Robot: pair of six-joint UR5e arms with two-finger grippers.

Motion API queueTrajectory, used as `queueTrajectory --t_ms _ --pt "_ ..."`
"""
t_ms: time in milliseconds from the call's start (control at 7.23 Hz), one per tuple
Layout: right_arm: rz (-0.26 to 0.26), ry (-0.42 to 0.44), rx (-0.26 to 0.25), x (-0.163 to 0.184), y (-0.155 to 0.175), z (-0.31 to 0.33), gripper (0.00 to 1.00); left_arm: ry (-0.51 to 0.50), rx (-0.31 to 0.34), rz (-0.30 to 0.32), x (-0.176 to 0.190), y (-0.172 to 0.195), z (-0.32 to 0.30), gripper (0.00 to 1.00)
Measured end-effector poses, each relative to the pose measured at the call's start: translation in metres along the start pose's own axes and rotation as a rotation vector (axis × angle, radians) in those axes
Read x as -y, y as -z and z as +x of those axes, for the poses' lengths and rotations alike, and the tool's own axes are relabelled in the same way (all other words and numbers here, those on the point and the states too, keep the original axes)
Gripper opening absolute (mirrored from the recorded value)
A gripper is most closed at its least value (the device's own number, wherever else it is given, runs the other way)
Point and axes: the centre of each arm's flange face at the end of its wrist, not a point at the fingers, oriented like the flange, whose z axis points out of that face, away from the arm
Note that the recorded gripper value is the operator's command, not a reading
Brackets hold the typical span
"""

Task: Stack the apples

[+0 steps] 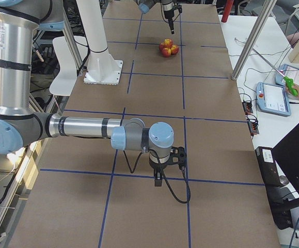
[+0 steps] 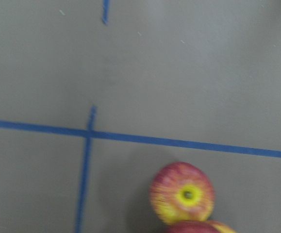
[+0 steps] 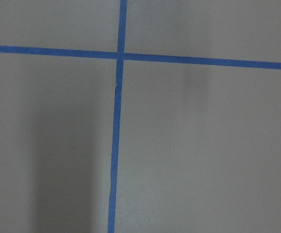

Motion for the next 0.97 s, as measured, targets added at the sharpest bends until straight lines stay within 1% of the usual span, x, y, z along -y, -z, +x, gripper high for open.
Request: queueTrajectory --t_ms 138,277,415,553,691,830,968 --pt "0.0 0.0 0.0 0.0 0.0 0.0 1.0 -0.086 0.011 -0.034 0.003 0.014 -0.059 1.0" --pt "0.0 0.0 0.0 0.0 0.0 0.0 1.0 -0.165 0.033 -0.052 0.008 0.028 -0.13 1.0" --pt "0.0 0.0 -0.001 0.0 0.0 0.0 1.0 -0.225 0.06 -0.064 0.013 0.04 -0.206 1.0" --pt "0.0 0.0 -0.001 0.0 0.0 0.0 1.0 -0.252 0.073 -0.075 0.013 0.052 -0.285 1.0" --pt "0.001 0.001 0.0 0.0 0.0 0.0 1.0 -0.253 0.077 -0.086 0.007 0.064 -0.351 1.0" --pt "0.001 0.001 -0.001 0.0 0.0 0.0 1.0 -0.23 0.084 -0.112 -0.002 0.078 -0.401 1.0" --pt "0.001 0.001 -0.001 0.0 0.001 0.0 1.0 -0.187 0.084 -0.158 -0.007 0.092 -0.429 1.0"
